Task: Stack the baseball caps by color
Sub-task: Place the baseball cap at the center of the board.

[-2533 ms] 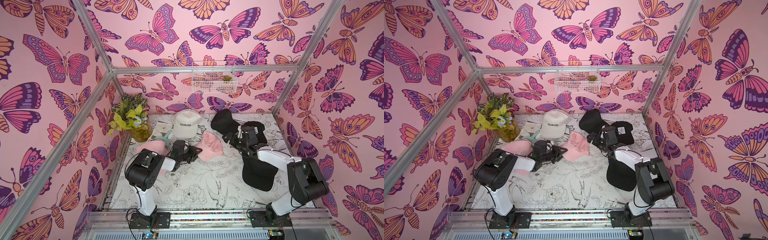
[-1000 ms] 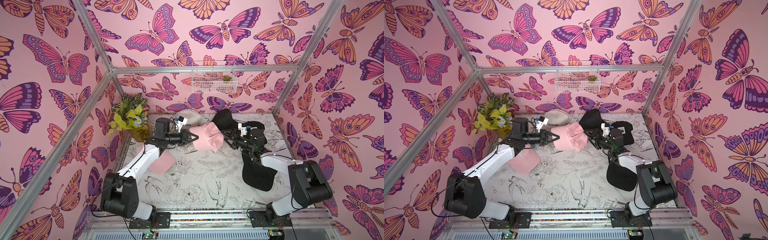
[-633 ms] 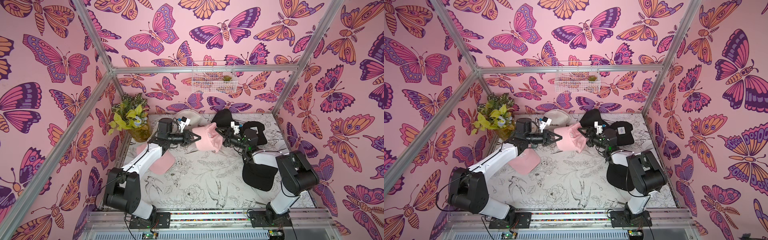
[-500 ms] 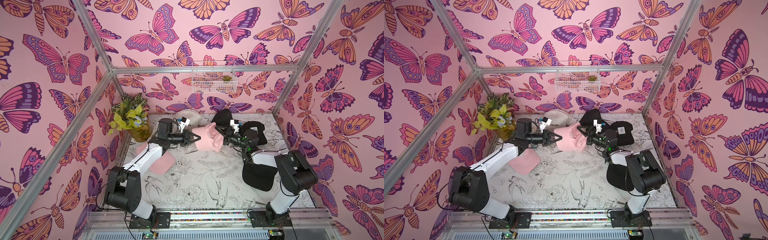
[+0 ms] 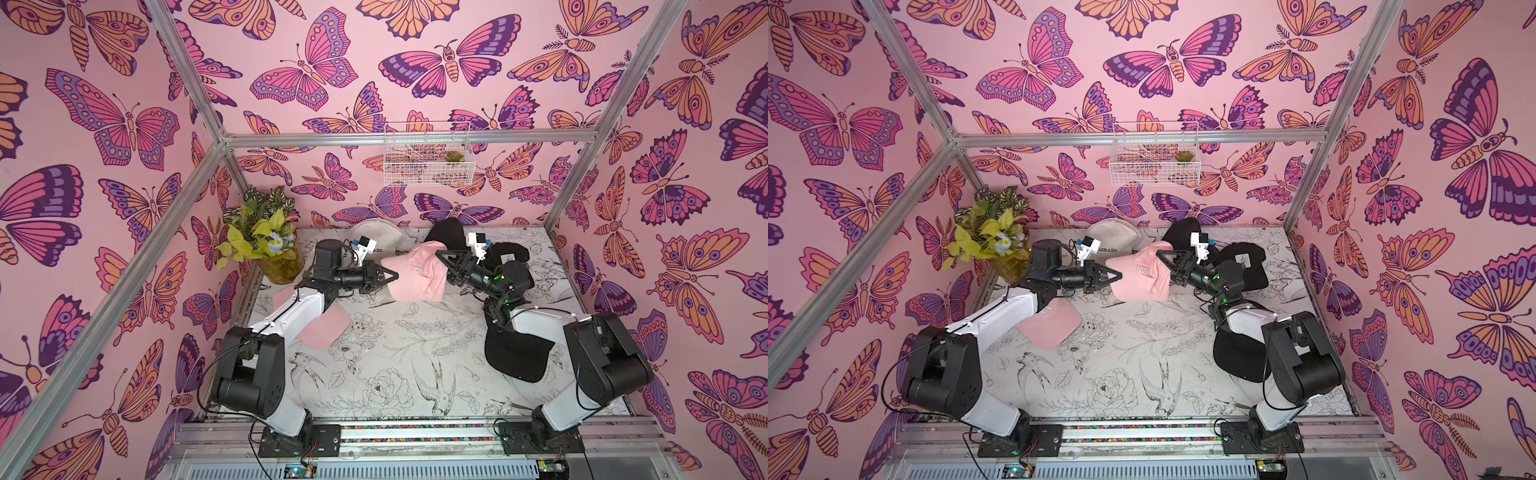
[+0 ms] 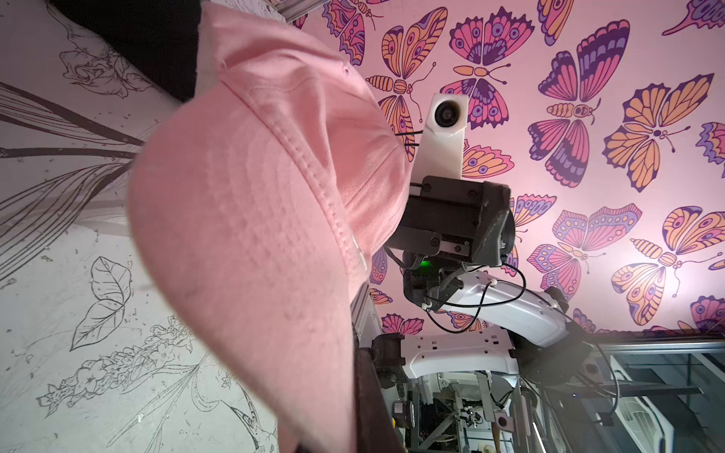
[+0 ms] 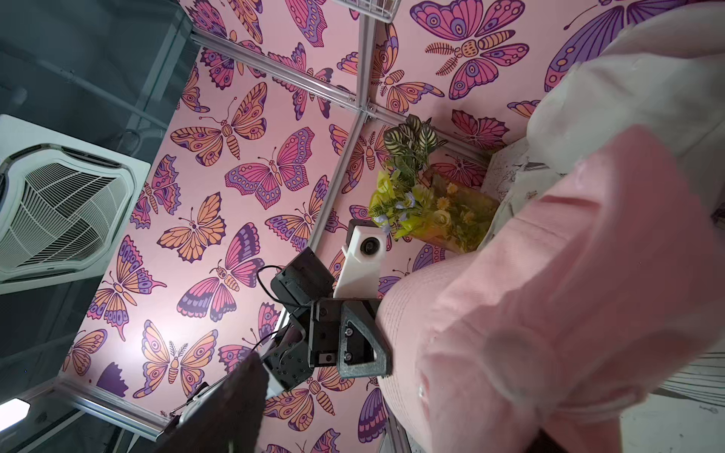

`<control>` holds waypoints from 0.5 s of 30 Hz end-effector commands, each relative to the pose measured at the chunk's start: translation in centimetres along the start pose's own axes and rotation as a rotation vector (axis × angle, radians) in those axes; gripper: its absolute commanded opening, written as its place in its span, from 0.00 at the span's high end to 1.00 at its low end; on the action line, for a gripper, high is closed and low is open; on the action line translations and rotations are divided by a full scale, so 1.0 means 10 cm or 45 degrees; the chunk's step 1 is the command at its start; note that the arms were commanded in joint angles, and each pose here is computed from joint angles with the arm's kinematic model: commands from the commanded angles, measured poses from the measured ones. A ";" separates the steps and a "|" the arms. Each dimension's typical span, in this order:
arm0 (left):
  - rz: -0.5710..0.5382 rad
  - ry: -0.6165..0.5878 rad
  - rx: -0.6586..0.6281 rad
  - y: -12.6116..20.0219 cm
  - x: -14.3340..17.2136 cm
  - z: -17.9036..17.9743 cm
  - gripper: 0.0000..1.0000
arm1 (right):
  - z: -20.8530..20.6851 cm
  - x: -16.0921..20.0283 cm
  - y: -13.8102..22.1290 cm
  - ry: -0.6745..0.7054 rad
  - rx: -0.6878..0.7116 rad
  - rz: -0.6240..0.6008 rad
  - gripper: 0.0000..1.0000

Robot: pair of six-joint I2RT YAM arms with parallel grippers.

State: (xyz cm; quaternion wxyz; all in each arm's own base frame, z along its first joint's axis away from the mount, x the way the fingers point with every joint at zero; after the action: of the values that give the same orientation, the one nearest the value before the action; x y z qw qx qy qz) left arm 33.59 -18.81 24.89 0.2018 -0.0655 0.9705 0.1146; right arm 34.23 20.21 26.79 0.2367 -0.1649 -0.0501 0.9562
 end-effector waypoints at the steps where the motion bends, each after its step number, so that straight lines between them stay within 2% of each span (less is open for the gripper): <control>1: 0.004 -0.005 0.047 0.01 0.01 0.01 1.00 | 0.11 0.03 0.01 0.081 -0.041 0.003 0.29; 7: 0.001 -0.025 0.055 0.02 0.01 -0.02 1.00 | -0.04 0.03 0.02 0.049 0.000 -0.021 0.48; 10: -0.008 -0.010 0.040 0.03 0.01 0.03 1.00 | -0.02 0.02 0.01 0.066 -0.005 -0.021 0.67; 12: -0.018 0.012 0.030 0.05 0.01 0.08 1.00 | 0.04 0.01 0.01 0.091 -0.022 -0.006 0.92; 13: -0.022 0.022 0.027 0.07 0.00 0.11 1.00 | 0.08 0.01 0.00 0.107 -0.032 0.006 1.00; 15: -0.037 0.040 0.021 0.12 0.00 0.16 1.00 | 0.18 0.00 0.03 0.156 -0.065 0.027 1.00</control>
State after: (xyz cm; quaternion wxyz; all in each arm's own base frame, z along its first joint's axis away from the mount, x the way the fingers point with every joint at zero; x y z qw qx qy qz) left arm 33.72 -18.15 24.77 0.2001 -0.0712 0.9720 0.1009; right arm 34.06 20.05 25.69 0.2404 -0.1682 -0.0351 0.9553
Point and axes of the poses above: each gripper's point midway between its finger pads, its own y axis back along the fingers, its own z axis along the line the jaws close on, x = y × z, the point moved 6 cm from there along y, back along the fingers, and after that the axes turned 4 degrees about -y, right-handed, at the moved point
